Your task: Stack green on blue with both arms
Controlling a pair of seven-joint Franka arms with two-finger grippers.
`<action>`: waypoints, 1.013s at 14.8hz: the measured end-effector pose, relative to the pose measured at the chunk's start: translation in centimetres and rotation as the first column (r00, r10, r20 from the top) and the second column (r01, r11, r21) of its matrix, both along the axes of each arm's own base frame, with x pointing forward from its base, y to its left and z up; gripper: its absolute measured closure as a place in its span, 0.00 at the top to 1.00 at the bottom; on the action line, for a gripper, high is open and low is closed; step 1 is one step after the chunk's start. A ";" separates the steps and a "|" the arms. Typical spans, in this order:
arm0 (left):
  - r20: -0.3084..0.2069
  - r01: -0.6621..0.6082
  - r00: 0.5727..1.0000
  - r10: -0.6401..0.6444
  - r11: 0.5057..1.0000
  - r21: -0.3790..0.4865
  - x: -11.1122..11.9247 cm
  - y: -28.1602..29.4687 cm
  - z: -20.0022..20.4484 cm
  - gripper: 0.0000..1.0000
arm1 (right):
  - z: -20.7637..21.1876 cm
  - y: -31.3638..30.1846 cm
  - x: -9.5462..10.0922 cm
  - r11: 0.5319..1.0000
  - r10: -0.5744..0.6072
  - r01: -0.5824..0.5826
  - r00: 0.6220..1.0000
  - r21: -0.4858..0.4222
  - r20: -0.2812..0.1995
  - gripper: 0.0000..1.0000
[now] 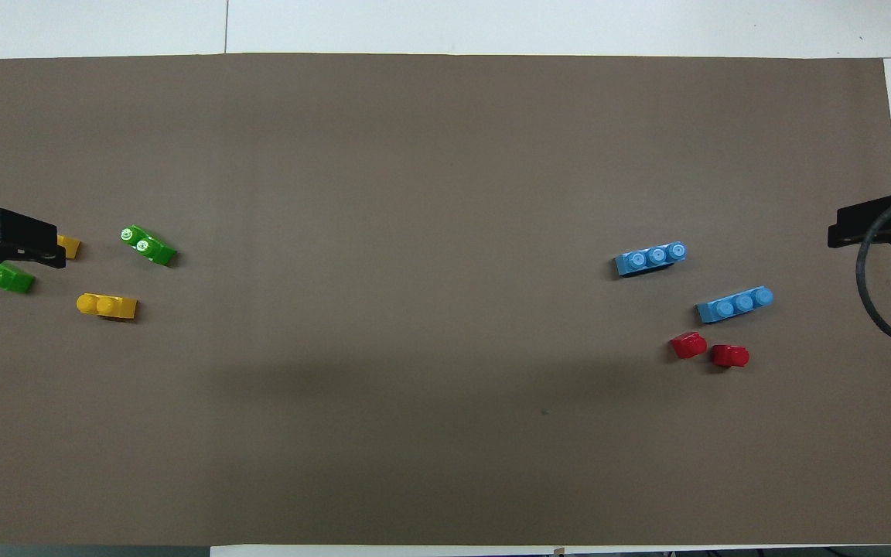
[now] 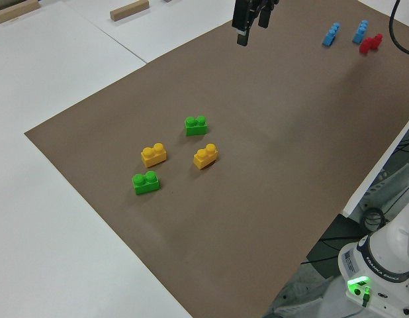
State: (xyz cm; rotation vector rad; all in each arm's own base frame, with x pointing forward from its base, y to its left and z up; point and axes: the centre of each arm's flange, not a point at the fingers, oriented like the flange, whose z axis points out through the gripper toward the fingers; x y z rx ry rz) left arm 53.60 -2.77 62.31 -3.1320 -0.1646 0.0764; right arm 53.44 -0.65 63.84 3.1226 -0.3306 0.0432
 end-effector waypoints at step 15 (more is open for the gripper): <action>0.037 -0.272 0.962 0.272 0.962 0.004 -2.7 0.0 -7.7 1.00 | -13.0 2.3 6.4 0.641 -0.738 0.761 0.647 0.101 -0.191 1.00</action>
